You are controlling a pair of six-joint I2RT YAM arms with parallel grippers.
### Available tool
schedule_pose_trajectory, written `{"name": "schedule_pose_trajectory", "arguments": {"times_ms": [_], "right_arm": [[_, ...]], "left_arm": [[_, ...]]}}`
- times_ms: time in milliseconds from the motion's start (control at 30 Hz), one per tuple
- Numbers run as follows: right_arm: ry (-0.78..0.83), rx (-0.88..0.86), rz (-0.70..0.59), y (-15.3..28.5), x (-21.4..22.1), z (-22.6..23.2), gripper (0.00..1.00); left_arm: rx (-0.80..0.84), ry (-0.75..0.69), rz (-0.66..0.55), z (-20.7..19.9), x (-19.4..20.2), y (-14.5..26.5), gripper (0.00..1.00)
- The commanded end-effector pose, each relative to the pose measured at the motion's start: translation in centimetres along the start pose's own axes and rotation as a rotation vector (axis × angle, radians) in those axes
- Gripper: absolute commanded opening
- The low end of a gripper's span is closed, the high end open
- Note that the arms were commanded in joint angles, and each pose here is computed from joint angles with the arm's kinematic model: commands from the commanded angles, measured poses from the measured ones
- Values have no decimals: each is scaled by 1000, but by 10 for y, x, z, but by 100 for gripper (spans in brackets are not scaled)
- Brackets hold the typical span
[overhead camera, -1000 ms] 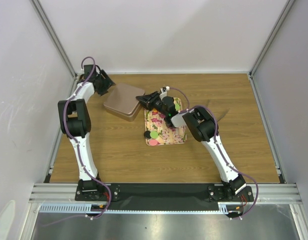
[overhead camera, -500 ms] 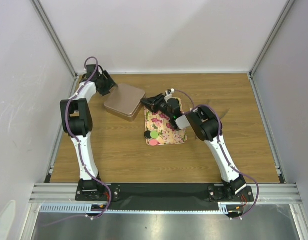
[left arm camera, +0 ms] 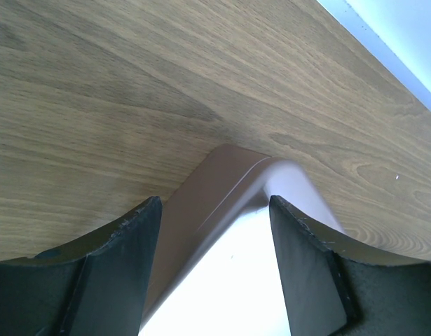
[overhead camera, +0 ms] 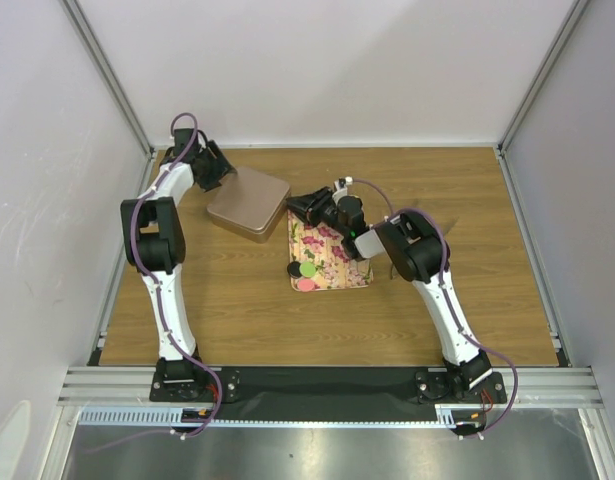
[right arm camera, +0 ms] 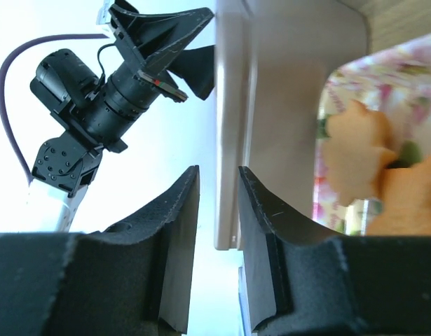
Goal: Pack the cookies
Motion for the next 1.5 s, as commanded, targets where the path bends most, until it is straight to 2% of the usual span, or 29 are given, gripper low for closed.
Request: {"name": "schedule_pose_trajectory", "arguments": {"times_ms": [0, 233, 267, 400, 633, 967, 1300, 1467], "right_arm": [[88, -91, 19, 0, 8, 54, 34], [197, -66, 42, -12, 14, 80, 32], [198, -10, 60, -16, 16, 70, 31], [241, 40, 121, -36, 29, 68, 26], [292, 74, 207, -56, 49, 55, 25], [282, 130, 294, -61, 67, 29, 25], [262, 192, 302, -55, 67, 10, 24], [166, 206, 306, -51, 57, -1, 23]], "left_arm": [[21, -42, -29, -12, -12, 3, 68], [16, -37, -29, -11, -12, 4, 68], [17, -38, -28, -12, -11, 4, 68], [19, -40, -29, -13, -12, 5, 69], [17, -40, -30, -13, -12, 6, 68], [16, -37, -27, -12, -11, 6, 68], [15, -39, -29, -13, -11, 7, 68], [10, -38, -24, -12, -11, 8, 68]]}}
Point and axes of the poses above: each gripper's point midway between its finger pads, its own y axis back along the fingers, its own z axis along the line the jaws close on, x = y × z, the point moved 4 cm from there along y, back along the fingers, and after that the axes turned 12 degrees about -y, right-handed, at the moved point
